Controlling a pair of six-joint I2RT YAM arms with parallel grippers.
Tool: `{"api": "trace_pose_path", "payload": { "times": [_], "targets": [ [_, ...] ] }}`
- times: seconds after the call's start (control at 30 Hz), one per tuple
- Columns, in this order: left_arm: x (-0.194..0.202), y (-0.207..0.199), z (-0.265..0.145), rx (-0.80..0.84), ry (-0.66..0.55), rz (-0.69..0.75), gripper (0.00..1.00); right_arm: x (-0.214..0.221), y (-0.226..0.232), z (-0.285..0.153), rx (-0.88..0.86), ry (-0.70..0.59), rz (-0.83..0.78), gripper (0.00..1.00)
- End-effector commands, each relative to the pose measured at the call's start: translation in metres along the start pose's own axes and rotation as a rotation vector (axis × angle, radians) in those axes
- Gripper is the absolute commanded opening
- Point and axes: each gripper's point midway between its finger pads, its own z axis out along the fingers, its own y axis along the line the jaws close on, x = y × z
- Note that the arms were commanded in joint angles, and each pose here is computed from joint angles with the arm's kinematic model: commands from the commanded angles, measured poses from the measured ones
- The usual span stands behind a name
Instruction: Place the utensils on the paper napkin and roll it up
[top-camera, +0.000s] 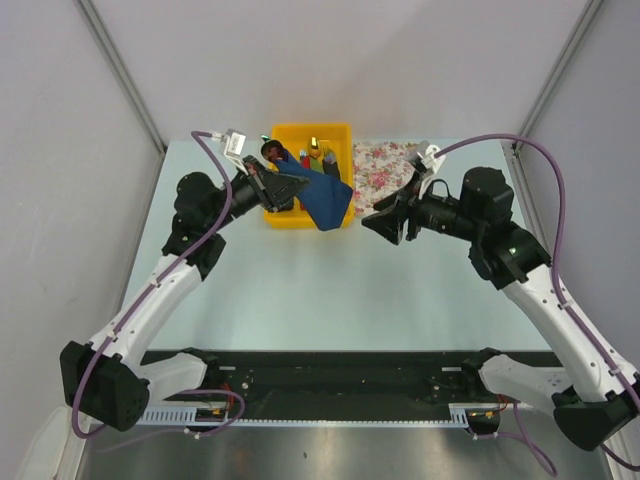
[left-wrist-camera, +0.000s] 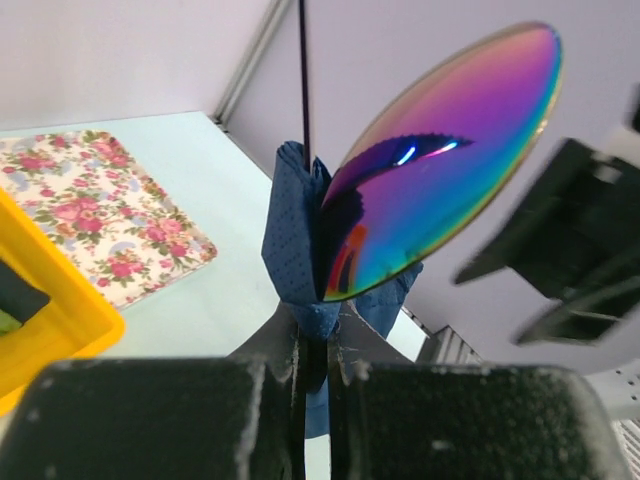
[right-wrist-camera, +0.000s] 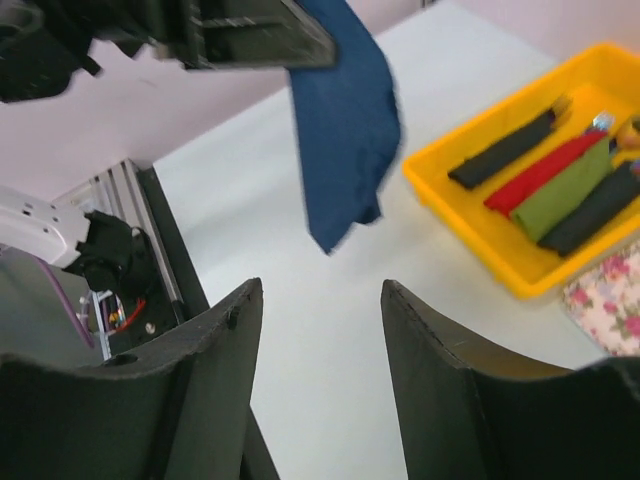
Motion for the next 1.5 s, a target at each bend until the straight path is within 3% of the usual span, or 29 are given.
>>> {"api": "trace_pose_path", "payload": {
  "times": [0.0,0.17,0.4,0.53,1.03,1.47],
  "targets": [
    [-0.036,-0.01,0.004,-0.011,-0.104,0.063,0.0,-0.047,0.032,0.006,-0.062,-0.155,-0.094,0.56],
    [-0.035,-0.028,0.004,0.081,-0.105,0.022,0.0,-0.036,0.045,0.041,-0.159,-0.155,-0.119,0.56],
    [-0.037,-0.061,-0.007,0.231,-0.107,0.084,0.0,-0.023,0.034,0.059,-0.169,-0.165,-0.165,0.63],
    [-0.032,-0.078,-0.015,0.321,-0.073,0.122,0.0,-0.019,0.034,0.059,-0.175,-0.167,-0.185,0.67],
    [-0.016,-0.091,-0.016,0.39,-0.024,0.131,0.0,-0.034,0.039,0.045,-0.187,-0.187,-0.232,0.7],
    [-0.016,-0.117,-0.02,0.493,-0.01,0.169,0.0,-0.009,0.041,0.051,-0.221,-0.129,-0.163,0.65]
  ]
}}
